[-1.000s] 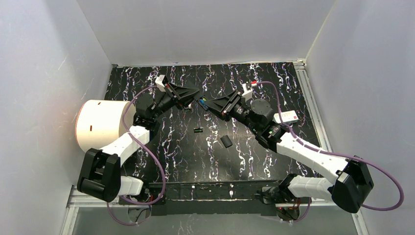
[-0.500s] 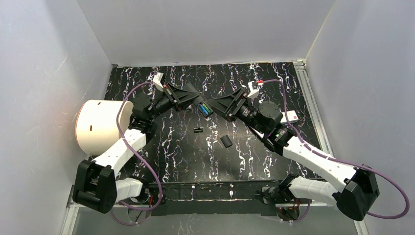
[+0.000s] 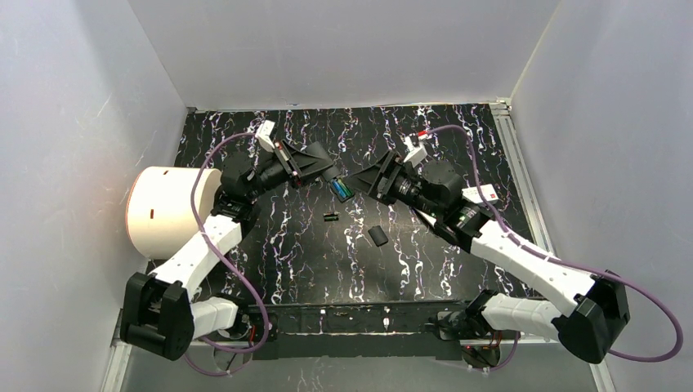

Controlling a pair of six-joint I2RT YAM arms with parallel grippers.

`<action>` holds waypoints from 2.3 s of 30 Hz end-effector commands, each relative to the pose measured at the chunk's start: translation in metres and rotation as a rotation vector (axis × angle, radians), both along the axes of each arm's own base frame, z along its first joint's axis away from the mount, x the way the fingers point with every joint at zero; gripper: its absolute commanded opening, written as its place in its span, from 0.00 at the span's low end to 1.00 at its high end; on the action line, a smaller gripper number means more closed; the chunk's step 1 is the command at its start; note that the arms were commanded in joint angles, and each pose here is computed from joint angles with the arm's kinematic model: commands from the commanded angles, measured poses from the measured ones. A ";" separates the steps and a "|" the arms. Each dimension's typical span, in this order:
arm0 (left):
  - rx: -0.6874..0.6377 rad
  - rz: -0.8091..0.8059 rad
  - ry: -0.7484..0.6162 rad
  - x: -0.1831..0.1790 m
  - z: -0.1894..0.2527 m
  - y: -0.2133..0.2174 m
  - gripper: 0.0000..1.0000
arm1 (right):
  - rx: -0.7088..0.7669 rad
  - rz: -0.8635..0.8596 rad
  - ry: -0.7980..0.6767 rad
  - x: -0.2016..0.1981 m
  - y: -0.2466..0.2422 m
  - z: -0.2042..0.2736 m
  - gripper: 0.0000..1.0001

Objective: Load the batteries into the remote control

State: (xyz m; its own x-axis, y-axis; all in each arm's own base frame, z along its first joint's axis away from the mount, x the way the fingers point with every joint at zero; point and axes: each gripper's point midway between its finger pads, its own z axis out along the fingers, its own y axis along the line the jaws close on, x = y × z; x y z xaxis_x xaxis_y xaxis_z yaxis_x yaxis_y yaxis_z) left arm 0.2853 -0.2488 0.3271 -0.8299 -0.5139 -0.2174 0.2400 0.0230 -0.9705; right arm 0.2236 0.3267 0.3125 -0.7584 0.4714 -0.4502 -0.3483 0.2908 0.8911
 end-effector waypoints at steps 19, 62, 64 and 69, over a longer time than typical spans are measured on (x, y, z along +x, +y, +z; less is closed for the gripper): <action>0.558 0.325 0.157 -0.019 -0.134 0.077 0.00 | -1.253 0.184 0.027 0.029 -0.078 -0.239 0.88; 0.481 0.162 0.098 -0.022 -0.123 0.050 0.00 | -1.472 0.362 0.342 -0.020 -0.087 -0.328 0.44; 0.482 0.161 0.102 -0.023 -0.125 0.050 0.00 | -1.485 0.325 0.320 -0.014 -0.089 -0.325 0.42; 0.494 0.156 0.124 -0.023 -0.134 0.050 0.00 | -1.437 0.224 0.214 0.006 -0.079 -0.300 0.41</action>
State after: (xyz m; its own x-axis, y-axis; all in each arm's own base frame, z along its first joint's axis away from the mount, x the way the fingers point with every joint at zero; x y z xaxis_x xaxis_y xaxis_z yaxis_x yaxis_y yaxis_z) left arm 0.2619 -0.1961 0.1857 -0.7845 -0.5108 -0.3517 0.0474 0.5160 -0.8553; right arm 0.2260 0.2595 0.0188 -0.8662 -0.4245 -0.2636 -0.4394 0.8983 -0.0025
